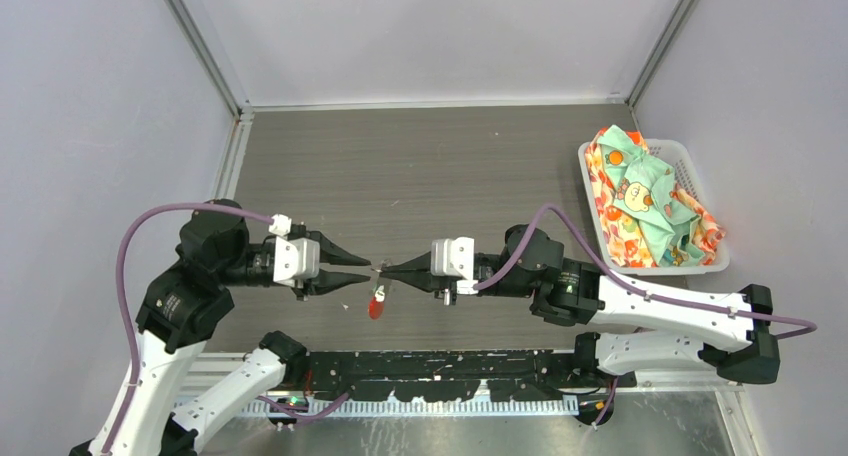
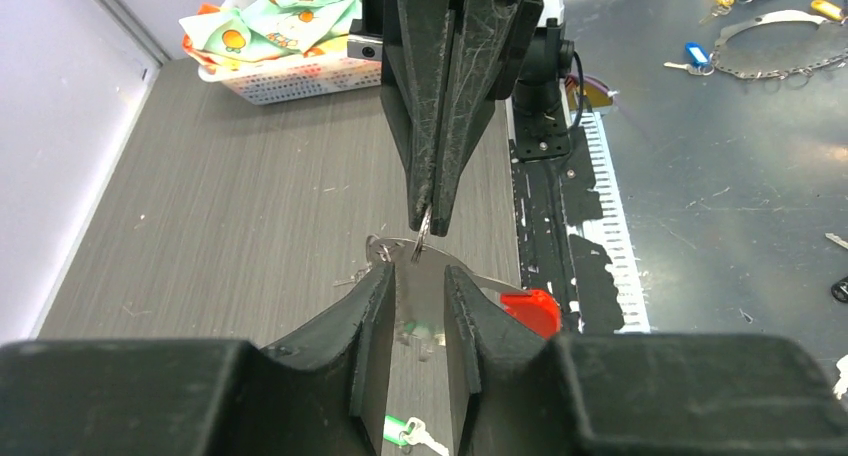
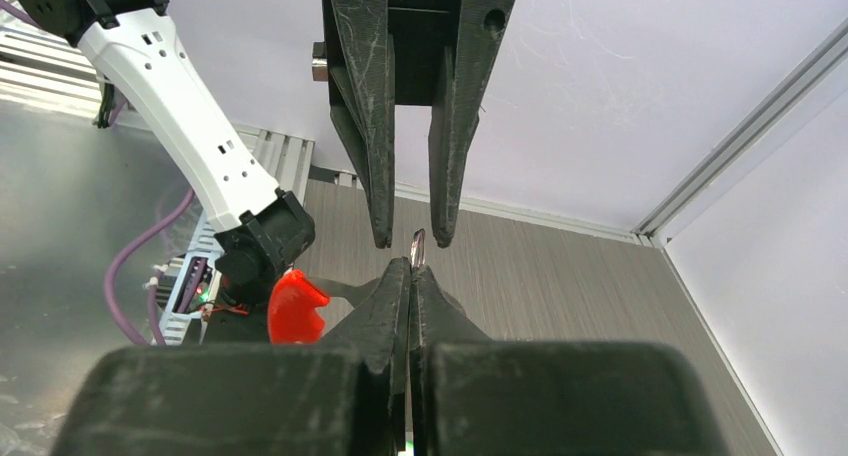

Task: Put the keys on the keyring

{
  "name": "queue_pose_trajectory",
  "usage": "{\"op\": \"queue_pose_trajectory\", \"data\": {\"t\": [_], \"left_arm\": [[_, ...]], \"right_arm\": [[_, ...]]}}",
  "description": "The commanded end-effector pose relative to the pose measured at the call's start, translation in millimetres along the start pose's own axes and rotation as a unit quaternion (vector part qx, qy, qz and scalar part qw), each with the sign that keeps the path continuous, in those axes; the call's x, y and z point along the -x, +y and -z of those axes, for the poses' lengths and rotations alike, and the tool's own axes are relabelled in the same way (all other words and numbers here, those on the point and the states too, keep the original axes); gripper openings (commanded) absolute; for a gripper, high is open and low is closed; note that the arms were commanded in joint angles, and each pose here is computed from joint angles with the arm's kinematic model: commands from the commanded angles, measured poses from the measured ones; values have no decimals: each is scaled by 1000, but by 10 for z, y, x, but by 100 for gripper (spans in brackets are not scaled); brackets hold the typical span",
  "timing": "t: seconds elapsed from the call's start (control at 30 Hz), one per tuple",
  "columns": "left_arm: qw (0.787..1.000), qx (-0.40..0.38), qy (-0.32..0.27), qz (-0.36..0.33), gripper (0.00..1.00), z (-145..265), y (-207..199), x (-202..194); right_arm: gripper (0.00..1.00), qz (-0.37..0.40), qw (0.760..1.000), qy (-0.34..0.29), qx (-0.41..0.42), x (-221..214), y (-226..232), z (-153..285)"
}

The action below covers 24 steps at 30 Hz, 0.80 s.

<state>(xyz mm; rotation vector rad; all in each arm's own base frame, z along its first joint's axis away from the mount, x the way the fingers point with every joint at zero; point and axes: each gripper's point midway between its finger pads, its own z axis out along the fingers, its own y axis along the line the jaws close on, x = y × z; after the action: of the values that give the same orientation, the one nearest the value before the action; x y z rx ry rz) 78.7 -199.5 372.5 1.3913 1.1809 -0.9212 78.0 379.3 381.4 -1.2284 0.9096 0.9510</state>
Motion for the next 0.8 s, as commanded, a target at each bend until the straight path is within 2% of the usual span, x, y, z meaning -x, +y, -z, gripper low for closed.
{"op": "queue_pose_trajectory", "data": {"t": [0.0, 0.47, 0.77], "left_arm": [[1000, -16, -19, -15, 25, 16, -67, 123], [999, -25, -31, -13, 24, 9, -91, 177], [998, -34, -47, 9, 9, -17, -101, 254]], "right_arm": [[1, 5, 998, -66, -12, 394, -79, 53], [1, -5, 997, -78, -3, 393, -39, -7], [1, -14, 996, -86, -8, 353, -43, -71]]}}
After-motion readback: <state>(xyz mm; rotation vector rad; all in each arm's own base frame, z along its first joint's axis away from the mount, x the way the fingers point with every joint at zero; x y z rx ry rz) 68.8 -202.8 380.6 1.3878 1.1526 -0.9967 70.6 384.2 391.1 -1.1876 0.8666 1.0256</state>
